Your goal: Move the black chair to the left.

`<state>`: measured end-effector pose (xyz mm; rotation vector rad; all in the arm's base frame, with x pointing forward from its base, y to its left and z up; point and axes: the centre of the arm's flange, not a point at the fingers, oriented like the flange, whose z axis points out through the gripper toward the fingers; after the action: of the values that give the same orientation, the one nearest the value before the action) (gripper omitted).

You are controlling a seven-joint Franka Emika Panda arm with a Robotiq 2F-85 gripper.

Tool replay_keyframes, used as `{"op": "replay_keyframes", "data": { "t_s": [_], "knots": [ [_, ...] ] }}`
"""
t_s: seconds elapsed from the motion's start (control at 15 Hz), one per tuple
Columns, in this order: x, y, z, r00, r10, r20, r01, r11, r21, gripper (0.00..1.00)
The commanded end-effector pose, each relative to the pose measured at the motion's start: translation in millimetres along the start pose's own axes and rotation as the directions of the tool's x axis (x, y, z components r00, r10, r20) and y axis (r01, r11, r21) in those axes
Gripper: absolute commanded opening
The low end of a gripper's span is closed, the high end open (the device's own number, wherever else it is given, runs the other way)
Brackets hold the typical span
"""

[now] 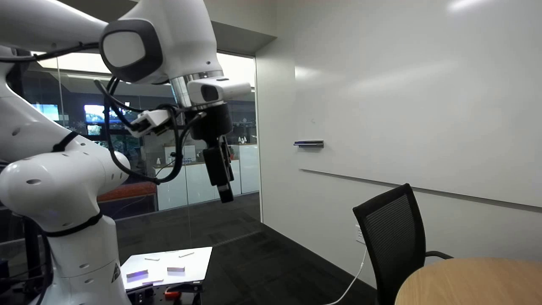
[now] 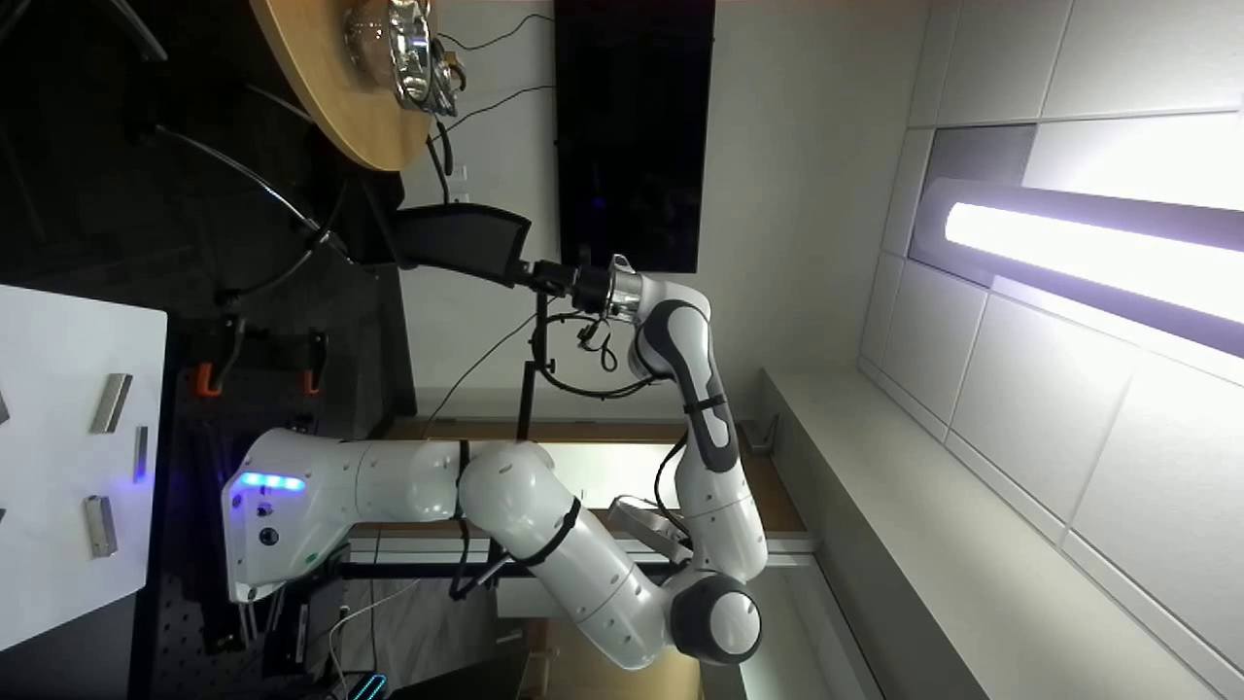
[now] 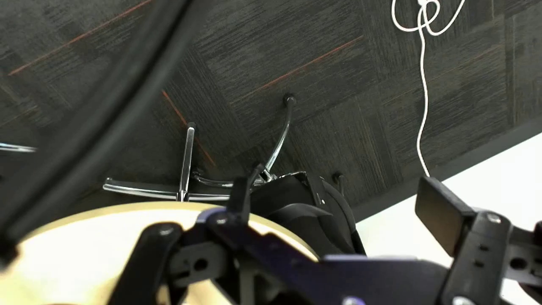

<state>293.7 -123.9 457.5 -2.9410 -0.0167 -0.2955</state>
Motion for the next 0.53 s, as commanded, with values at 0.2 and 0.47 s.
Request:
{"op": "replay_keyframes", "data": {
  "t_s": [0.2,0.47],
  "knots": [
    [76,-3,-28,0.995,-0.07,-0.069,0.067,0.997,-0.045,1.0],
    [118,-12,-32,0.99,-0.123,-0.061,0.12,0.991,-0.057,1.0]
  ]
}}
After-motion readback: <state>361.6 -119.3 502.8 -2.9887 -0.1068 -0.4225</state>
